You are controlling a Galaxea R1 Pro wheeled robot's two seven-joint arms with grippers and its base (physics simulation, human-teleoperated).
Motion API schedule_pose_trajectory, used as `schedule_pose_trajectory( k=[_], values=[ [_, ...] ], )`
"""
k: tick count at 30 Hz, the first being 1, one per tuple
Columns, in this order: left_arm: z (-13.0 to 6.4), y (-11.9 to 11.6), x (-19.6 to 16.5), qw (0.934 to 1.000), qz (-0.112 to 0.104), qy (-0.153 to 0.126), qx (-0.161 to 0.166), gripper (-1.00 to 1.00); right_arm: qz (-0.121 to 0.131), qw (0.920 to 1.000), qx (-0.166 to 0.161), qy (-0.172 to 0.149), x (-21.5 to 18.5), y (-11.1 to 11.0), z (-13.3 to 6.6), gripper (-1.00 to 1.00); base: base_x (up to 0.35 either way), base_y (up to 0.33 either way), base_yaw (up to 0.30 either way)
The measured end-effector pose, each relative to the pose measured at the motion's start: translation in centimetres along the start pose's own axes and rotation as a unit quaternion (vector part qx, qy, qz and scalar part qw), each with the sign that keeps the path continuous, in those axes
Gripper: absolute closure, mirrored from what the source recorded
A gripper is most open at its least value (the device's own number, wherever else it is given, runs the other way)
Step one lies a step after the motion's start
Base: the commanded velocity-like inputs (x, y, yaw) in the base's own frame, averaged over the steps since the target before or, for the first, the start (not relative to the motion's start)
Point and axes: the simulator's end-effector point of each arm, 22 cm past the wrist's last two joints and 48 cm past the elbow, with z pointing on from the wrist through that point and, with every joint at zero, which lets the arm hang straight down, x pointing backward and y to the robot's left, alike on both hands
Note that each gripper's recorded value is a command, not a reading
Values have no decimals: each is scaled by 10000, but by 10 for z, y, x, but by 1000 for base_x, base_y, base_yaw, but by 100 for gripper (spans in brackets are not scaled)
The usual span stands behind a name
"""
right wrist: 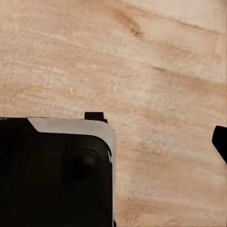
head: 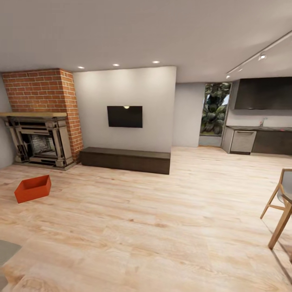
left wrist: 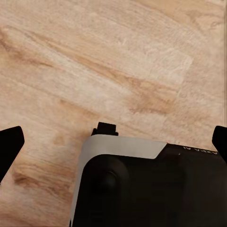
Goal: Move the two storage containers from the living room to the garage. In the garage, place one container on the floor and stack the other container on top of it (either order is fine).
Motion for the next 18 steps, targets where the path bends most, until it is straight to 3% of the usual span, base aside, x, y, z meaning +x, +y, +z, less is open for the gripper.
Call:
schedule_pose_trajectory(
  k=[10, 18],
  values=[
    [0, 0, 0, 10000, 9, -2, 1, -100, 113, 9999, -7, 16, 1, 4, 0, -100, 326, 0, 0],
    [0, 1, 0, 10000, -2, -5, -5, -100, -2, 10000, -57, -16, -1, 10, -1, -100, 326, 0, 54]
  ],
)
